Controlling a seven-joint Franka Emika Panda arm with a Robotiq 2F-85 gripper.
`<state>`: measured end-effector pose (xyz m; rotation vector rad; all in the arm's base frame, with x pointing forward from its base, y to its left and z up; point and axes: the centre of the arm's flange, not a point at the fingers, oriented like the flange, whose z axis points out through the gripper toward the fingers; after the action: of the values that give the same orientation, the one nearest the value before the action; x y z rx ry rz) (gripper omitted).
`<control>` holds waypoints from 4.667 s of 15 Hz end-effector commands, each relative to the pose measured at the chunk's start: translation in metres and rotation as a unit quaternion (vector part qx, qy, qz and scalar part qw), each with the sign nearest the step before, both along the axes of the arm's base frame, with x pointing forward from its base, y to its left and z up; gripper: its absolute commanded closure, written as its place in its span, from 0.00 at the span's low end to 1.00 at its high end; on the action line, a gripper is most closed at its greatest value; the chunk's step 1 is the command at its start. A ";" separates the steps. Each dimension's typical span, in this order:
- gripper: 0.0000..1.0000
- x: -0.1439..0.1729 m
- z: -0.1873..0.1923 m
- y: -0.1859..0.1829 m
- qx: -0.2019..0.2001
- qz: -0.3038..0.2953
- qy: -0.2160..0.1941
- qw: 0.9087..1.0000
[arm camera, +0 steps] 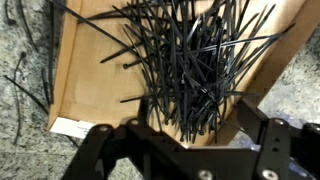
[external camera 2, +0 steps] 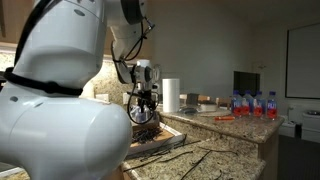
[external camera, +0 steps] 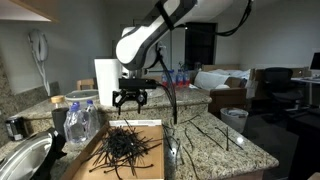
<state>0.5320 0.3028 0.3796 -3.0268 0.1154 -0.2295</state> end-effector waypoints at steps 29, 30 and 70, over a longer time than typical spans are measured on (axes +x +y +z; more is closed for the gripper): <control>0.00 -0.054 -0.157 -0.326 -0.057 -0.038 0.130 0.989; 0.00 -0.052 -0.162 -0.328 -0.053 -0.044 0.131 0.989; 0.92 -0.033 0.039 -0.149 0.074 0.123 -0.003 0.990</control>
<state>0.4926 0.1045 0.4040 -2.9281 -0.0708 -0.2166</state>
